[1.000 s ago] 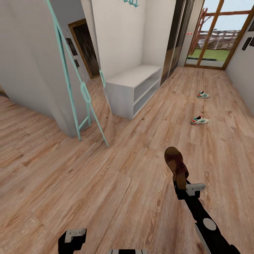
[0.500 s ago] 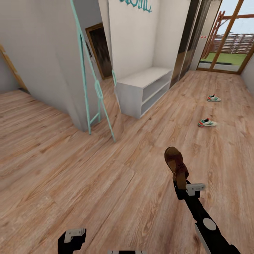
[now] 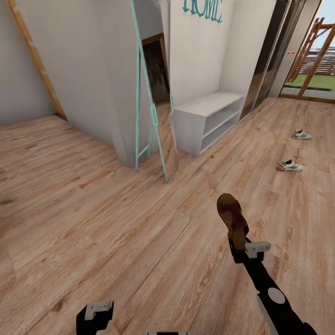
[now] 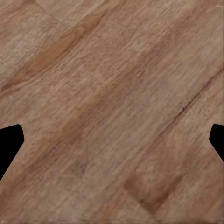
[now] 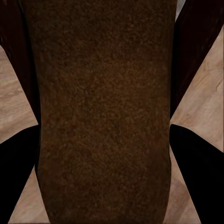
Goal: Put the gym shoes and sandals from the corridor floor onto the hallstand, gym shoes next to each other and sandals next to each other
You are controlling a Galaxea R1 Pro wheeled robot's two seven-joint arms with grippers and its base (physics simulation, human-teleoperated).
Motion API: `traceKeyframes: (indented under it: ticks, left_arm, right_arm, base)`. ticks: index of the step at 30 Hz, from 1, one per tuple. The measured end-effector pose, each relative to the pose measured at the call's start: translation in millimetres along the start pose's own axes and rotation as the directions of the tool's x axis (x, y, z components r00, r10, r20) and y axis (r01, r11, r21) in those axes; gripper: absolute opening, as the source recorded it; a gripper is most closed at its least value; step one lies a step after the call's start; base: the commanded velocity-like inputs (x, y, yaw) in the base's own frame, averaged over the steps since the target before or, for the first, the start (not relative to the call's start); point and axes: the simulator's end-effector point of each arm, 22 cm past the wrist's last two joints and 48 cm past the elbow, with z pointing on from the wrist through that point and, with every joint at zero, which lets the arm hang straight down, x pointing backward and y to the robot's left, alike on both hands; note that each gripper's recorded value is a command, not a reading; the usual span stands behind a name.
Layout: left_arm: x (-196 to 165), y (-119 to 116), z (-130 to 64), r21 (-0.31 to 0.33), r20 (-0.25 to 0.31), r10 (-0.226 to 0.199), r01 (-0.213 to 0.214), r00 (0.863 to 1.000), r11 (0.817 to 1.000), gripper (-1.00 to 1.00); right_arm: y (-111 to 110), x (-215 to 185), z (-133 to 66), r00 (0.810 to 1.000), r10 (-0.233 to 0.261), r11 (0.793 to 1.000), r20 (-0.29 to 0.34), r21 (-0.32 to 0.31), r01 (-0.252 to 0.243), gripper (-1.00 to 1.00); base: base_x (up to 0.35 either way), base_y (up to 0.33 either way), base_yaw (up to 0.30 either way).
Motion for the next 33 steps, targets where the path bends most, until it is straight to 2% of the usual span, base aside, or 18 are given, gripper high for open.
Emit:
traceKeyframes:
  ticks: [18, 20, 22, 23, 25, 26, 27, 28, 33]
  left_arm:
    - [-9.6, -0.3, -0.9, 0.001, 0.02, -0.002, 0.002, 1.0, 1.0, 1.0]
    - [-10.8, -0.4, -1.0, 0.001, 0.022, -0.001, 0.001, 1.0, 1.0, 1.0]
    - [-11.1, -0.3, -1.2, 0.001, 0.023, 0.0, 0.0, 1.0, 1.0, 1.0]
    - [-11.6, -0.4, -1.4, 0.002, 0.024, 0.0, 0.0, 1.0, 1.0, 1.0]
    - [-12.8, 0.0, -1.3, 0.001, 0.027, 0.001, -0.001, 1.0, 1.0, 1.0]
    - [-13.2, -0.2, -1.5, 0.002, 0.028, 0.001, -0.001, 1.0, 1.0, 1.0]
    - [-13.5, -0.2, -1.5, 0.002, 0.029, 0.001, -0.001, 1.0, 1.0, 1.0]
    - [-13.9, 0.0, -1.7, 0.001, 0.029, 0.001, -0.001, 1.0, 1.0, 1.0]
    - [-13.8, -0.1, -2.3, 0.001, 0.029, -0.001, 0.001, 1.0, 1.0, 1.0]
  right_arm:
    - [-1.8, -6.0, -1.7, 1.0, -0.001, 1.0, 0.009, 0.001, 0.001, -1.0]
    - [-1.1, 11.9, -4.1, 1.0, 0.0, 1.0, -0.029, -0.001, 0.0, -1.0]
    - [1.2, 80.3, -20.3, 0.989, 0.005, 1.0, -0.151, -0.005, -0.006, -1.0]
    - [0.6, 75.3, -19.5, 0.991, 0.005, 1.0, -0.132, -0.003, -0.006, -1.0]
    - [-1.6, 89.3, -26.3, 0.991, 0.01, 1.0, -0.13, 0.005, -0.009, -1.0]
    - [-11.0, 111.7, -41.2, 0.994, 0.026, 0.999, -0.11, 0.034, -0.023, -1.0]
    - [-12.1, 140.0, -56.2, 0.988, 0.032, 0.999, -0.152, 0.041, -0.026, -1.0]
    - [-15.7, 140.8, -59.5, 0.99, 0.037, 0.998, -0.134, 0.052, -0.03, -1.0]
    - [-17.6, 166.2, -83.6, 0.989, 0.053, 0.996, -0.137, 0.073, -0.044, -1.0]
  base:
    - [-0.011, 0.002, 0.211]
    - [0.0, 0.0, 0.215]
    - [0.0, 0.0, 0.223]
    - [0.0, 0.0, 0.225]
    - [0.0, 0.0, 0.226]
    - [0.0, 0.0, 0.228]
    - [0.0, 0.0, 0.228]
    - [0.0, 0.0, 0.228]
    - [0.0, 0.0, 0.228]
